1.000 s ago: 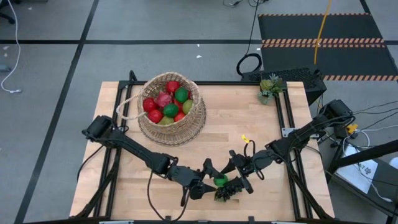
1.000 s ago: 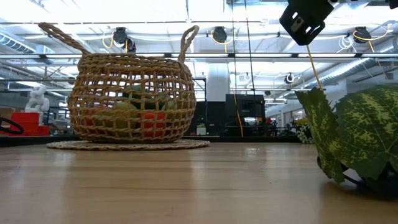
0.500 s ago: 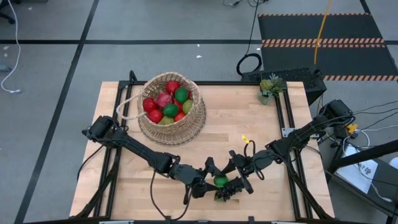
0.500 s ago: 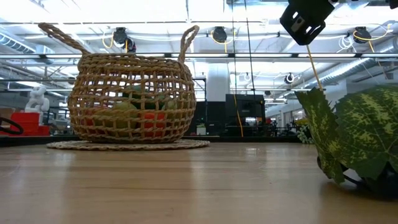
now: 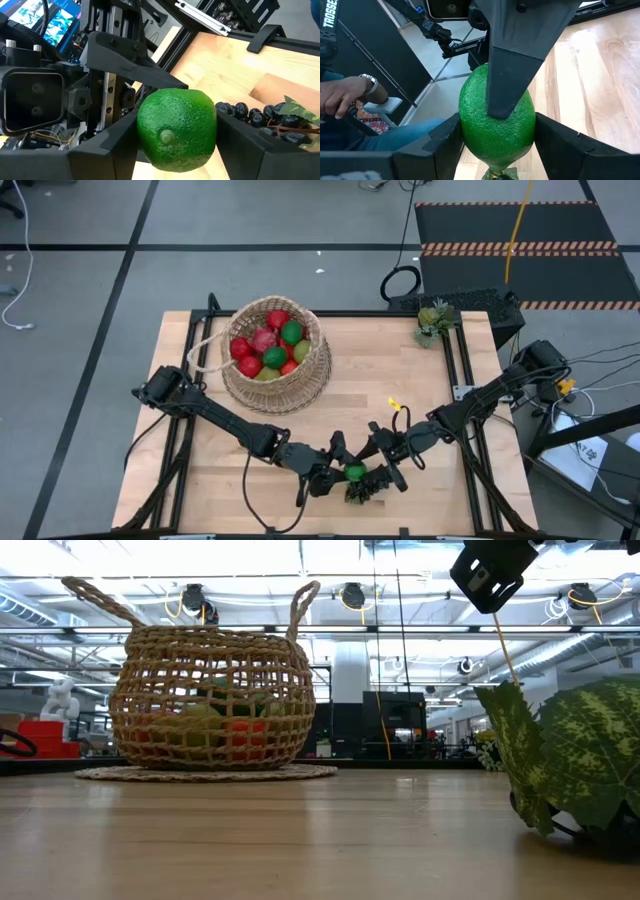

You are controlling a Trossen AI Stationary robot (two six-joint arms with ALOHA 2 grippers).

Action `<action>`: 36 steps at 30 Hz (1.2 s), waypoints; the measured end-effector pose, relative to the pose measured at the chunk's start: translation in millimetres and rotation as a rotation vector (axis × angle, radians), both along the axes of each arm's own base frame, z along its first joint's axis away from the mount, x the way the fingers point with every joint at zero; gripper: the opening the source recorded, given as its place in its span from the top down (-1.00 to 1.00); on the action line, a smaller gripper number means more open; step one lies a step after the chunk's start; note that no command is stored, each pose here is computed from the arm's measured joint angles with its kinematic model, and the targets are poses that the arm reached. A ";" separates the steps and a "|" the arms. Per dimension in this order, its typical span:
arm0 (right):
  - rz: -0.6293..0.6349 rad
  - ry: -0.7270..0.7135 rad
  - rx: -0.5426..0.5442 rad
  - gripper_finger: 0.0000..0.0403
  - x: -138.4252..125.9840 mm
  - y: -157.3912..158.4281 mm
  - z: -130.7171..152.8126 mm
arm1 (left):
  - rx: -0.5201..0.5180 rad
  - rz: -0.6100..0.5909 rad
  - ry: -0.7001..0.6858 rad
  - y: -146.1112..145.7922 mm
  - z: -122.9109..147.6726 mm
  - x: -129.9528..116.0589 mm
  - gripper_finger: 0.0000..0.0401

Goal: Build produce basket
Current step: Put the lime into the basket

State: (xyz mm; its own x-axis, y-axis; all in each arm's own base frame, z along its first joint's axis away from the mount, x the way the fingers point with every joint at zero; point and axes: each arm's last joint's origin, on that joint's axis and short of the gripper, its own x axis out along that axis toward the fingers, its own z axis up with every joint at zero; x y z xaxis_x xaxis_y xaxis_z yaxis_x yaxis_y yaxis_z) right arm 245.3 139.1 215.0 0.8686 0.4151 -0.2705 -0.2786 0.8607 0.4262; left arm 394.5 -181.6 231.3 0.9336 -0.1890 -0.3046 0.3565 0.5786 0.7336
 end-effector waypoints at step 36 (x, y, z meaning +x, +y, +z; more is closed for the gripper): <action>0.000 -0.048 -0.108 -0.68 -46.0 7.6 32.6 | 0.068 0.158 -0.129 -24.0 46.4 -36.2 -0.15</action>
State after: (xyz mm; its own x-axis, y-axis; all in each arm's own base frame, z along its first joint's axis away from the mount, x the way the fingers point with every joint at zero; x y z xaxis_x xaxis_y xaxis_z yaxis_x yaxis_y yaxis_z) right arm 199.3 146.7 247.5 0.8816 0.3859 -0.2719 -0.2964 0.9007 0.3176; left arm 358.3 -205.6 277.8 0.9819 -0.0200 -0.1882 0.1661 0.5672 0.8067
